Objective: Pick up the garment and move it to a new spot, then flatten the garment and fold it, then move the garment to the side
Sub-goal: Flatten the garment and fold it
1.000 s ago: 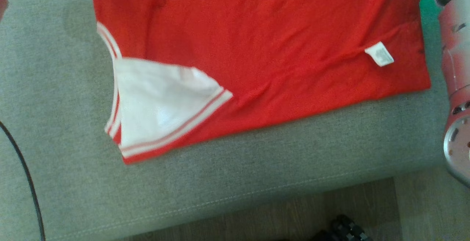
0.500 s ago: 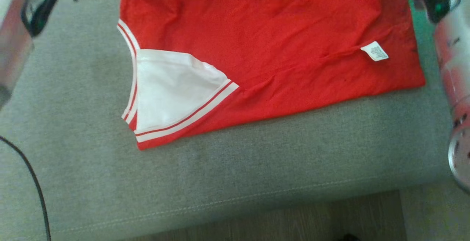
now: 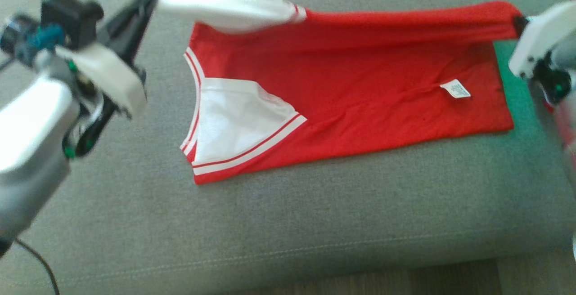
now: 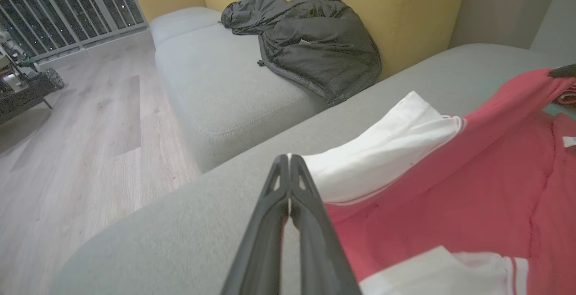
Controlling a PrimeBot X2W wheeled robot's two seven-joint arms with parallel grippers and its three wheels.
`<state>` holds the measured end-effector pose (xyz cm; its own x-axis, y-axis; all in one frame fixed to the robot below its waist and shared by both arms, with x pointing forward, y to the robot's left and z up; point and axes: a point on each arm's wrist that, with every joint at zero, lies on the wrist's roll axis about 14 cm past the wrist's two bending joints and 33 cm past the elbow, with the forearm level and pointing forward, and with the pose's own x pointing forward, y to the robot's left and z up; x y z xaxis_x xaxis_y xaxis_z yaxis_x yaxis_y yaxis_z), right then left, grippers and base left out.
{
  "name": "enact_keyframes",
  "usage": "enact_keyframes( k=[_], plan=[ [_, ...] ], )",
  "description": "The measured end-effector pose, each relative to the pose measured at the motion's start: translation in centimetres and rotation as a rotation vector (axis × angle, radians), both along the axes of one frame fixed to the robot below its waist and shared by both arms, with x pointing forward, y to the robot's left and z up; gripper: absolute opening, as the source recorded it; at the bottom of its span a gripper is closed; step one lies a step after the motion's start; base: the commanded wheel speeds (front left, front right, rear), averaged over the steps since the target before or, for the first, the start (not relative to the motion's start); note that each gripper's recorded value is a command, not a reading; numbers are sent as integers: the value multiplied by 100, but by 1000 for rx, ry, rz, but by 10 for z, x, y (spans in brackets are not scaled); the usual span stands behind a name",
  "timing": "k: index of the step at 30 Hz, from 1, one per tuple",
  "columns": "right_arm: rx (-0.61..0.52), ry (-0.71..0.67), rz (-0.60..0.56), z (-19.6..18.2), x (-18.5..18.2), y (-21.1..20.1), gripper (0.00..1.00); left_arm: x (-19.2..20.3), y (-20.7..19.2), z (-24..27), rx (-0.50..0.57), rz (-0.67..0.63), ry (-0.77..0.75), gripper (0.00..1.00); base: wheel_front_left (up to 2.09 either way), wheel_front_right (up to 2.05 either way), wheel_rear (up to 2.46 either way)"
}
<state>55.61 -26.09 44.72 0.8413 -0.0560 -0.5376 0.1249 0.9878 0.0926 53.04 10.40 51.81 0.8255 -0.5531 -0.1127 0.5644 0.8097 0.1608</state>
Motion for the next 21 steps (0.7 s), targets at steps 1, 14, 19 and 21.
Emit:
enact_keyframes(
  k=[1, 14, 19, 21],
  plan=[
    [-1, 9, -1, -2, -4, -2, 0, -7, 2, -2, 0, 5, 16, 0, 0, 0, 0],
    [-2, 161, 36, -47, -41, -11, 0, -95, 21, -67, -92, 108, 353, 0, 0, 0, 0],
    [23, 205, 52, -60, -54, -5, 0, -108, 17, -91, -89, 126, 404, 0, 0, 0, 0],
    [40, 208, 51, -60, -57, -3, 0, -110, 16, -98, -85, 139, 413, 0, 0, 0, 0]
  ],
)
